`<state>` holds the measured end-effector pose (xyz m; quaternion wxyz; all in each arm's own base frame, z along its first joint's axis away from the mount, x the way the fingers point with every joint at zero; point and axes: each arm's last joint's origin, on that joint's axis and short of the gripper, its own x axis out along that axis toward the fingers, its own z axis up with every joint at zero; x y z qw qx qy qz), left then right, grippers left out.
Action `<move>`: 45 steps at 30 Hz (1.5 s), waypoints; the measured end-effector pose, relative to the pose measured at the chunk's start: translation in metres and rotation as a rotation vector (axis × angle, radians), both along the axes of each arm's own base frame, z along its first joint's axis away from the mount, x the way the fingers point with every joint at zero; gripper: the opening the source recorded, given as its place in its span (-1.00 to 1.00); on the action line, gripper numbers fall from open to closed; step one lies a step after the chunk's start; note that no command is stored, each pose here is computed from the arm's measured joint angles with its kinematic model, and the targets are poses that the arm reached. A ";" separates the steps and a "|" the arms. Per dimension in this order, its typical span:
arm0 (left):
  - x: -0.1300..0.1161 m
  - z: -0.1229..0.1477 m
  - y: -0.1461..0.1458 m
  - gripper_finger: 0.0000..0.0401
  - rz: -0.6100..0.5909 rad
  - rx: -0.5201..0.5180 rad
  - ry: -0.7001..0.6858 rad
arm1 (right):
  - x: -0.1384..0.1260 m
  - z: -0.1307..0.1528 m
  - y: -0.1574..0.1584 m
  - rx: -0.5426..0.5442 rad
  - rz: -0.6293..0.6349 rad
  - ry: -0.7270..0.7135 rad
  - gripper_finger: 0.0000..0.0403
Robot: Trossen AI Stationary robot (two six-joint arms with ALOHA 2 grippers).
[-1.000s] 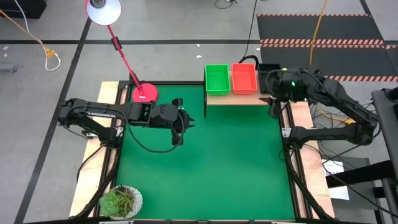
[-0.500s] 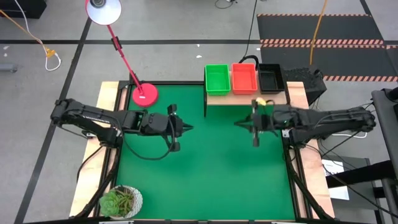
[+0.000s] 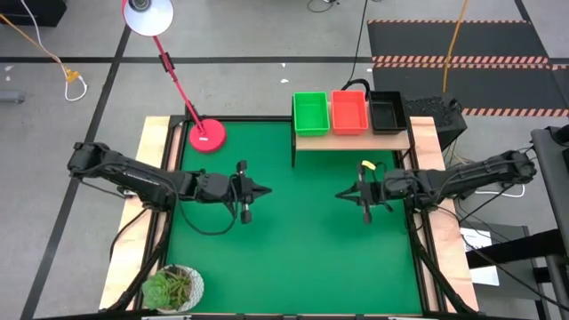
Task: Stack baskets on shelf by color
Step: Return to Home Position
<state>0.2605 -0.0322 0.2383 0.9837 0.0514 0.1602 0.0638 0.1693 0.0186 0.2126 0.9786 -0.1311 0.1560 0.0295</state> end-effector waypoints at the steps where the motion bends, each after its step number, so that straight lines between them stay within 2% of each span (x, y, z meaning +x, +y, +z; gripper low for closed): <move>1: -0.001 -0.004 0.001 -0.94 0.000 0.000 -0.011 | -0.002 -0.004 0.000 -0.002 0.000 -0.004 -1.00; 7: -0.011 -0.025 0.006 -0.98 0.003 -0.004 -0.069 | -0.012 -0.031 -0.002 -0.041 0.014 -0.047 -1.00; 20: -0.035 -0.062 0.018 -0.96 0.034 -0.055 -0.119 | -0.034 -0.065 -0.004 -0.010 0.006 -0.086 -1.00; 32: -0.052 -0.078 0.020 -0.95 -0.002 -0.047 -0.159 | -0.039 -0.061 -0.005 0.002 0.006 -0.134 -1.00; 42: -0.091 -0.097 0.024 -0.97 0.000 -0.066 -0.308 | -0.046 -0.063 -0.006 -0.002 0.007 -0.104 -1.00; 45: -0.092 -0.096 0.024 -0.96 0.009 -0.063 -0.327 | -0.049 -0.062 -0.006 -0.003 0.007 -0.107 -1.00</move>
